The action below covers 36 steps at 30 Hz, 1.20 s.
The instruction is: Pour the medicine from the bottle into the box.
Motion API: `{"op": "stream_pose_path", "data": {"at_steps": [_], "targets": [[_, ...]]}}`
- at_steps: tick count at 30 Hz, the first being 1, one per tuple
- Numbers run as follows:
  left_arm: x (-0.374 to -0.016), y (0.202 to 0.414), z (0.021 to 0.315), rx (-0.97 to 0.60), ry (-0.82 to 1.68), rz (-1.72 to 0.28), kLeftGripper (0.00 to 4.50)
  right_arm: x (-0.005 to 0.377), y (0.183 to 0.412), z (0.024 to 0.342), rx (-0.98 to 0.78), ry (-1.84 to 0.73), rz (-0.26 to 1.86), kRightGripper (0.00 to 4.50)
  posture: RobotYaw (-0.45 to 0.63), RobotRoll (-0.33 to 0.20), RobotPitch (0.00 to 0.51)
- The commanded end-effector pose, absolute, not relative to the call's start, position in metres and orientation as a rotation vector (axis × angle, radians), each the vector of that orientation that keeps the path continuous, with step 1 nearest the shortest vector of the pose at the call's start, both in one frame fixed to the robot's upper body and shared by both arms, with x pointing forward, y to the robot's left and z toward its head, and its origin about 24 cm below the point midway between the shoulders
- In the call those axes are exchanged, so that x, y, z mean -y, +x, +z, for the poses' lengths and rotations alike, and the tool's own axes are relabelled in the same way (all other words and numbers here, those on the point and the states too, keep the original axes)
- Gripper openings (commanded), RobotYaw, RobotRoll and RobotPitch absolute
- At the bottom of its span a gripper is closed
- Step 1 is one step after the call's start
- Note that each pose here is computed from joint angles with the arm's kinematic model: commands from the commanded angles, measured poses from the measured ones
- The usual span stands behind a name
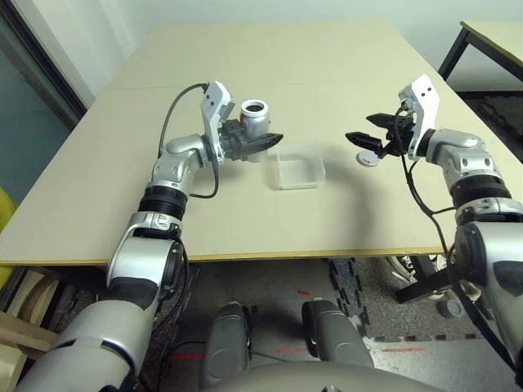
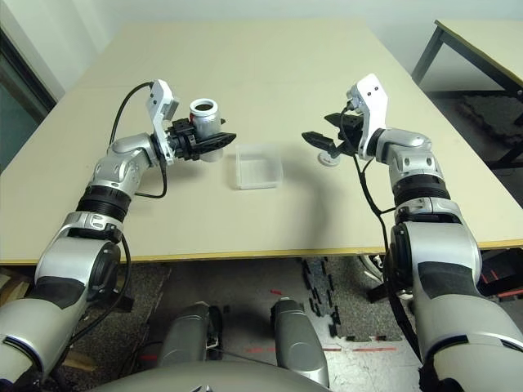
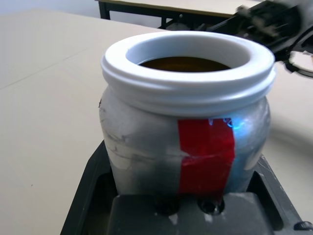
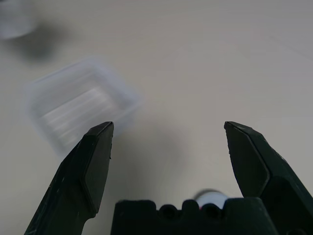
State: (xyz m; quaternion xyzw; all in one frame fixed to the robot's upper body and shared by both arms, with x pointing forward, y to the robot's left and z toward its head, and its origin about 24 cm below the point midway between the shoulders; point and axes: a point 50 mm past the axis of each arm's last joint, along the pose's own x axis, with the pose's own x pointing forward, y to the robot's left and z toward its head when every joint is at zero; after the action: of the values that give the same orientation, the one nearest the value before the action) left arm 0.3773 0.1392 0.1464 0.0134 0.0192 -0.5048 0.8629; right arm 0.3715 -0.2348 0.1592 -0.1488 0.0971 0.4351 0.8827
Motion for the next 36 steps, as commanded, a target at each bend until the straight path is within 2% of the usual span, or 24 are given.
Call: {"op": "stream_pose_path", "data": {"at_steps": [1, 5, 12, 28, 31, 36], "targets": [[-0.141, 0.381, 0.153, -0.034, 0.066, -1.046, 2.75, 0.230, 0.365, 0.163, -0.222, -0.412, 1.026, 4.50, -0.20, 0.000, 0.039], [-0.141, 0.383, 0.155, -0.034, 0.074, -1.041, 2.75, 0.225, 0.359, 0.162, -0.247, -0.467, 1.122, 4.50, -0.20, 0.000, 0.039], [-0.144, 0.385, 0.156, -0.041, 0.096, -1.029, 2.75, 0.210, 0.350, 0.165, -0.211, -0.393, 1.277, 4.50, -0.19, 0.000, 0.032], [-0.142, 0.393, 0.156, -0.100, 0.301, -0.975, 2.75, 0.204, 0.348, 0.160, -0.207, -0.349, 1.278, 4.50, -0.20, 0.000, 0.033], [-0.140, 0.396, 0.155, -0.121, 0.449, -0.946, 2.75, 0.204, 0.348, 0.159, -0.208, -0.348, 1.273, 4.50, -0.20, 0.000, 0.033], [-0.123, 0.402, 0.161, -0.062, 0.952, -0.886, 2.75, 0.207, 0.348, 0.158, -0.210, -0.332, 1.253, 4.50, -0.21, 0.000, 0.034]]}}
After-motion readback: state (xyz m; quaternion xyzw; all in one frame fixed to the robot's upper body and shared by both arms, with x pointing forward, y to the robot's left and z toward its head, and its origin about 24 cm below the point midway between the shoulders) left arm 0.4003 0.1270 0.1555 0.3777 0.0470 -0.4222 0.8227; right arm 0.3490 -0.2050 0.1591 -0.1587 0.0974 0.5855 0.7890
